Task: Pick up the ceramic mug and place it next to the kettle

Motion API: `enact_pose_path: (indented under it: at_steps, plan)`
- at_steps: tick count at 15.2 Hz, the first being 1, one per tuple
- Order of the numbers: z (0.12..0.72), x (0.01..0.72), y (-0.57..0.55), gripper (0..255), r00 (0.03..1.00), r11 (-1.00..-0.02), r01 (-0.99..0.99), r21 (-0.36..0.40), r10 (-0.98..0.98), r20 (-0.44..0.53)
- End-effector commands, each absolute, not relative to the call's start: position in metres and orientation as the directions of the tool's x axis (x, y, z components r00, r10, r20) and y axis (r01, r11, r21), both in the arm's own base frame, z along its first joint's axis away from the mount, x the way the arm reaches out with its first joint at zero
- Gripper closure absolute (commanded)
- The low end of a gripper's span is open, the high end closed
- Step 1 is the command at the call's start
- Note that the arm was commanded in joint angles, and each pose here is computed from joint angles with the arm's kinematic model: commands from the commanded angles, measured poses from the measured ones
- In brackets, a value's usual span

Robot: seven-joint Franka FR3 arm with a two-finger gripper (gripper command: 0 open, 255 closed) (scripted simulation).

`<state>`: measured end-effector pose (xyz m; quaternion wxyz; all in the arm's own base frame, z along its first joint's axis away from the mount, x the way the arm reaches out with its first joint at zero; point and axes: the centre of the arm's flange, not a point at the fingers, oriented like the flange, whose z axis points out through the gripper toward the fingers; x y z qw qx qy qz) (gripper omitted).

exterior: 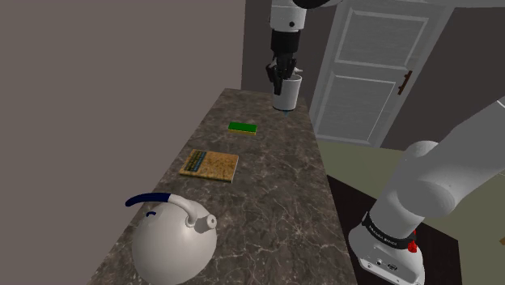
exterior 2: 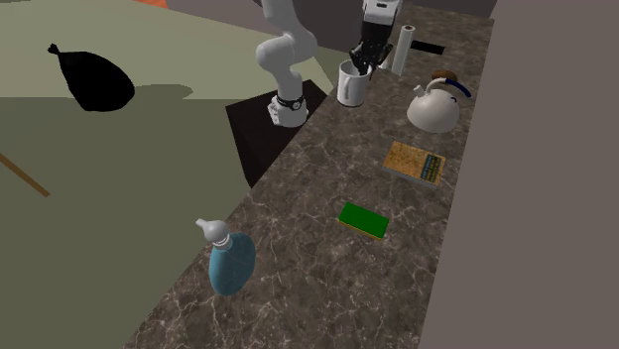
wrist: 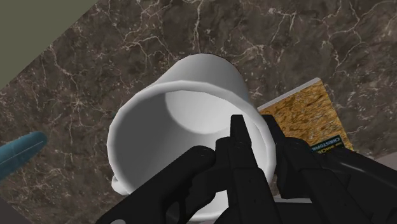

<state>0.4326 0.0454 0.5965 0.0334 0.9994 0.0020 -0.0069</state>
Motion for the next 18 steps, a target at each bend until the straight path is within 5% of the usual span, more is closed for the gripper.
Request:
enact_pose_path:
  at_steps: [1,18]
  plan:
    - [0.597,0.429,0.070,255,1.000,-0.998,0.003,0.067,0.002,-0.014]
    - [0.592,0.369,0.277,255,1.000,-0.998,0.003,0.067,0.002,-0.014]
